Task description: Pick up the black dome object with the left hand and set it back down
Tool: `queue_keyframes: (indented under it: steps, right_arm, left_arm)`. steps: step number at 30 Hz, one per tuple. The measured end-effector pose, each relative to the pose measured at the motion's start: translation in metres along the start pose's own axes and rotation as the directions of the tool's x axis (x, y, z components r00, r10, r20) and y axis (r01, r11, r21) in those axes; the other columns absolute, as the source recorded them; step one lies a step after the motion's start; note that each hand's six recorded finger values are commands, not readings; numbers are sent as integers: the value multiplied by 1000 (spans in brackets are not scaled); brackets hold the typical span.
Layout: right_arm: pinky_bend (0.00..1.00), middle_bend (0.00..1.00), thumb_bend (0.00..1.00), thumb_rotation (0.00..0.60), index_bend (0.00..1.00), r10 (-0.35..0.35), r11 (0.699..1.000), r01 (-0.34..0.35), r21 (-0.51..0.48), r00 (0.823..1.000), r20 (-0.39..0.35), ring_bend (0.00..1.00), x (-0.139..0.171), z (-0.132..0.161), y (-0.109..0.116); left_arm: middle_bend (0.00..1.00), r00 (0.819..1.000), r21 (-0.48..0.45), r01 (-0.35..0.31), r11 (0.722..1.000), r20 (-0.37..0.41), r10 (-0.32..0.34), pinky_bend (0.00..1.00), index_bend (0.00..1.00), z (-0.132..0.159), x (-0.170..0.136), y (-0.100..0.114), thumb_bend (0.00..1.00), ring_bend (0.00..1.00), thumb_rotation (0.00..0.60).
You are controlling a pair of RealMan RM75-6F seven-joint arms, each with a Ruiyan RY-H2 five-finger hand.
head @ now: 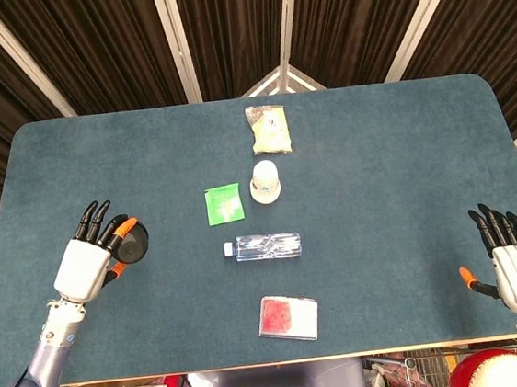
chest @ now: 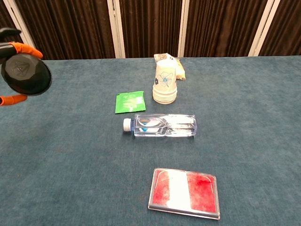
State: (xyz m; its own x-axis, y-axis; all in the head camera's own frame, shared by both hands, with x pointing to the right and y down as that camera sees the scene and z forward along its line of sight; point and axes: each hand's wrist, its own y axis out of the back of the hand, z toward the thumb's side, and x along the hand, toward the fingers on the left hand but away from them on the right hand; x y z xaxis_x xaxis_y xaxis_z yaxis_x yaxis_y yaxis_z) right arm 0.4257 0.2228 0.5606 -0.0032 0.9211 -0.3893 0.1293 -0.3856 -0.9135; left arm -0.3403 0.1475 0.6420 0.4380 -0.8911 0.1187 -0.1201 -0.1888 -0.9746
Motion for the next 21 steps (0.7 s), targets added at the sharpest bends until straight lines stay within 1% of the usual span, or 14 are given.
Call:
queue_keyframes:
  steps: [2, 3, 4, 5, 6, 8, 9, 10, 11, 13, 15, 17, 18, 21]
  right_arm:
    - [11, 24, 285, 600, 47, 0, 1000, 0, 0, 1000, -3, 64, -2, 0, 0]
    - [11, 24, 285, 600, 47, -1, 1000, 1, -1, 1000, -2, 64, -2, 0, 1]
    - [10, 24, 285, 600, 47, -2, 1000, 2, -1, 1000, -2, 64, -2, 0, 1]
    - [10, 24, 284, 600, 47, -2, 1000, 2, -1, 1000, -2, 64, -2, 0, 1]
    - [10, 24, 284, 600, 47, -3, 1000, 3, -1, 1000, -2, 64, -3, 0, 2]
    - [10, 24, 285, 600, 47, -4, 1000, 4, -2, 1000, -4, 64, -3, 2, 2]
    - [10, 24, 285, 600, 47, -5, 1000, 5, -1, 1000, -3, 64, -2, 2, 2]
    - [10, 24, 285, 600, 47, -6, 1000, 6, -1, 1000, -2, 64, -2, 1, 2]
    - [10, 24, 285, 600, 47, -5, 1000, 5, -1, 1000, -2, 64, -2, 1, 2]
    - [10, 24, 285, 600, 47, -4, 1000, 4, -1, 1000, -3, 64, -2, 2, 2]
    - [11, 24, 284, 600, 47, -4, 1000, 4, -1, 1000, -2, 64, -2, 1, 2]
    - [11, 24, 284, 600, 47, -5, 1000, 5, -1, 1000, 0, 64, -2, 1, 2]
    - [11, 24, 284, 600, 47, -4, 1000, 4, -1, 1000, 0, 64, -2, 1, 2]
    - [10, 24, 285, 600, 47, -2, 1000, 2, 0, 1000, -2, 64, -2, 1, 1]
  left_arm:
    - [464, 998, -137, 45, 990, -32, -50, 0, 477, 3, 1, -3, 514, 0, 600]
    - [464, 994, -250, 77, 965, -50, -92, 0, 477, 8, 2, -5, 514, 0, 600]
    - [463, 990, -345, 102, 933, -60, -130, 0, 476, 12, 3, -5, 514, 0, 600]
    - [463, 980, -480, 136, 867, -63, -189, 0, 476, 20, 5, -6, 514, 0, 600]
    - [463, 970, -580, 161, 798, -55, -235, 0, 475, 27, 6, -6, 514, 0, 600]
    - [464, 945, -759, 199, 620, -20, -327, 0, 475, 45, 7, -4, 514, 0, 600]
    - [464, 923, -849, 213, 484, 13, -383, 0, 475, 56, 7, -3, 514, 0, 600]
    - [464, 905, -898, 217, 382, 39, -424, 0, 475, 63, 7, -2, 514, 0, 600]
    - [465, 878, -944, 213, 253, 71, -474, 0, 475, 70, 5, -2, 514, 0, 600]
    - [465, 833, -977, 190, 97, 108, -542, 0, 475, 73, 1, -1, 514, 0, 600]
    - [465, 787, -989, 150, -14, 128, -604, 0, 475, 68, -5, -2, 514, 0, 600]
    - [465, 764, -991, 111, -75, 134, -632, 0, 477, 63, -9, -3, 514, 0, 600]
    - [465, 760, -991, 100, -89, 134, -636, 0, 479, 61, -9, -3, 514, 0, 600]
    - [468, 766, -992, 85, -89, 122, -631, 0, 484, 53, -9, -2, 513, 0, 600]
